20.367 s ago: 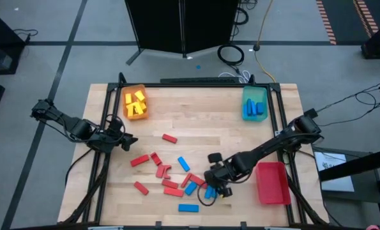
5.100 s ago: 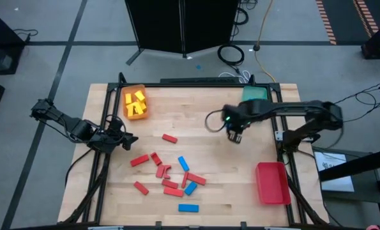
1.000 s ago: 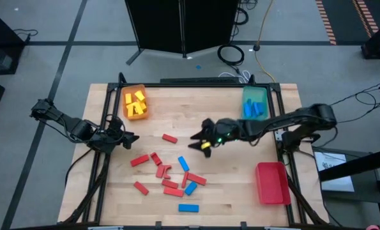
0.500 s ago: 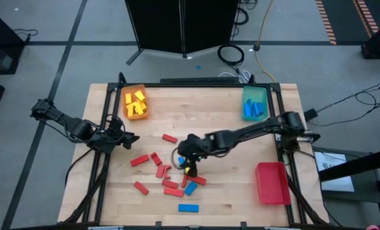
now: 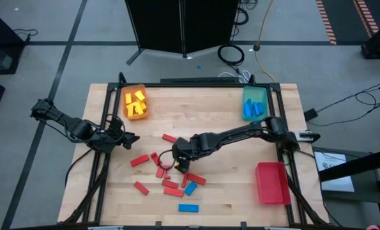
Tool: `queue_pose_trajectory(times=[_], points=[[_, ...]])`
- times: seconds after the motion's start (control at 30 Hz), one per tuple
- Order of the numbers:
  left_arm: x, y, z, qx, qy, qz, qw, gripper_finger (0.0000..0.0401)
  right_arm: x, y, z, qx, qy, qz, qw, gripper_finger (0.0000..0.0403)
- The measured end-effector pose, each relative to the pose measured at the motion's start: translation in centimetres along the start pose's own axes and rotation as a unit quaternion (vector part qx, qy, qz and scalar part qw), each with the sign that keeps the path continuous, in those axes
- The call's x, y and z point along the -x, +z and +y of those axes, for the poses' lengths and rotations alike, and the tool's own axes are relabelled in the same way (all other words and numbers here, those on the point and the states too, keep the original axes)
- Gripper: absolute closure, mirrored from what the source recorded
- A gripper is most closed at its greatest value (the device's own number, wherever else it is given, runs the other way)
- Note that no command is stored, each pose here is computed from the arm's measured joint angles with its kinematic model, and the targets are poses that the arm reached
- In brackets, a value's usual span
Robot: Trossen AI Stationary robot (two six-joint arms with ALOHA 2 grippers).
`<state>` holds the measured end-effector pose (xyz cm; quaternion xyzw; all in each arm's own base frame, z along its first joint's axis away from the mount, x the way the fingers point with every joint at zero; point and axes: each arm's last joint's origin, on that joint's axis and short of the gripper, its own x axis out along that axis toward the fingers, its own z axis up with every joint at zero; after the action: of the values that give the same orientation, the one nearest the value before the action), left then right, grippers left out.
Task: Sort blocks
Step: Put the blue block into the blue bin
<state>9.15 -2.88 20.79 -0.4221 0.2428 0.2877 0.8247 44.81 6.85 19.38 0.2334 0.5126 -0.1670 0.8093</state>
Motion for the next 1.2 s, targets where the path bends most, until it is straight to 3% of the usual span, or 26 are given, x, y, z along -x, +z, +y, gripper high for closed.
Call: queue_pose_trajectory(times=[0.2, 0.77, 0.9, 1.1, 1.2], points=[[0.0, 0.0, 0.0, -0.004, 0.0, 0.006, 1.0, 0.0173, -1.6, -0.5, 0.8, -0.059, 0.007, -0.008, 0.998, 0.0129], [0.0, -0.1, 0.0, -0.018, -0.001, 0.017, 1.0, 0.0173, -5.5, -3.6, 1.7, -0.073, -0.034, 0.045, 0.996, 0.0138], [0.0, -0.1, 0.0, -0.019, -0.001, 0.017, 1.0, 0.0173, -5.5, -3.8, 1.3, -0.081, -0.049, 0.063, 0.994, 0.019], [0.0, -0.1, 0.0, -0.019, -0.002, 0.017, 1.0, 0.0173, -5.5, -4.0, 1.1, -0.077, -0.057, 0.077, 0.992, 0.0328], [0.0, -0.1, 0.0, -0.019, -0.001, 0.017, 1.0, 0.0173, -5.4, -3.8, 0.9, -0.069, -0.048, 0.088, 0.993, 0.0344]])
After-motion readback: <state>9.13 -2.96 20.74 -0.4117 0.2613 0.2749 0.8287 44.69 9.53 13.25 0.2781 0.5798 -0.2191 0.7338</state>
